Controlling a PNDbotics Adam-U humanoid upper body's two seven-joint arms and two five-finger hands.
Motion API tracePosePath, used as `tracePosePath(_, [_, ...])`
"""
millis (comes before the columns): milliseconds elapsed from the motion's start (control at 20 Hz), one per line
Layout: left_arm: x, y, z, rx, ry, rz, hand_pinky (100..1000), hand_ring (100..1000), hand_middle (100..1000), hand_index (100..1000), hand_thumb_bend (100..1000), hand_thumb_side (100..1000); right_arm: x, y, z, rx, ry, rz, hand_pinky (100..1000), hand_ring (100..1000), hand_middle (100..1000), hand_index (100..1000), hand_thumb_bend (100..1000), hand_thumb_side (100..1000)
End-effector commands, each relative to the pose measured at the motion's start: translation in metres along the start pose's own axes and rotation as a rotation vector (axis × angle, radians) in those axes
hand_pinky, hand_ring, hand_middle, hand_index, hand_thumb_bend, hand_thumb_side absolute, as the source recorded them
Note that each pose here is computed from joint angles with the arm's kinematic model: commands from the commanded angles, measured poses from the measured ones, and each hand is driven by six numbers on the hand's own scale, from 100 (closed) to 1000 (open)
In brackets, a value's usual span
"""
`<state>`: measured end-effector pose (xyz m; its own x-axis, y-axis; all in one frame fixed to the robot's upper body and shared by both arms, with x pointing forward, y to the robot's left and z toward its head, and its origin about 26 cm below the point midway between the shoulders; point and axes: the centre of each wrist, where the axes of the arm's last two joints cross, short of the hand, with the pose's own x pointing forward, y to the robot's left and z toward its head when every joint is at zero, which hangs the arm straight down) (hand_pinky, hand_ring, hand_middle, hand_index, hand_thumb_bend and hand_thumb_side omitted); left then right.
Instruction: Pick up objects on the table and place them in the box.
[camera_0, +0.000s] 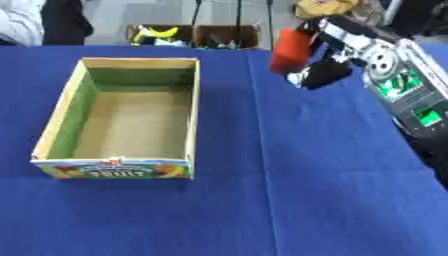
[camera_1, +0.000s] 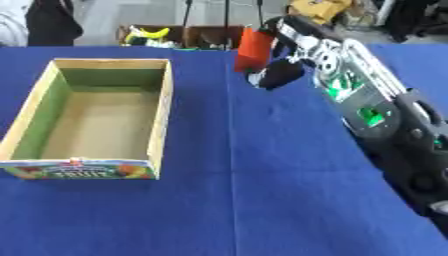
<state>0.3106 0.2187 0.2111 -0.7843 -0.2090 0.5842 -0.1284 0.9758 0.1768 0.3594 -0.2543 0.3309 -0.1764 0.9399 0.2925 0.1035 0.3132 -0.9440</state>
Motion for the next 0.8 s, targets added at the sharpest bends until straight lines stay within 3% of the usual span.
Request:
tracePosePath(50, [0.006, 0.003, -0.003, -0.012, -0.029, -0.007, 614, 696, 702, 889, 100, 1000, 0.017, -0.019, 0.005, -0.06, -0.051, 0.019, 579, 705, 388, 407, 100, 188])
tracePosePath(450, [0.006, 0.001, -0.003, -0.01, -0.023, 0.004, 611, 694, 701, 894, 100, 1000, 0.059, -0.032, 0.0, -0.099, -0.175, 0.008, 578, 701, 384, 404, 100, 175])
tracePosePath(800, [0.009, -0.005, -0.006, -0.036, -0.036, 0.031, 609, 692, 696, 889, 100, 1000, 0.091, -0.03, -0.007, -0.132, -0.252, 0.027, 576, 699, 380, 398, 100, 170])
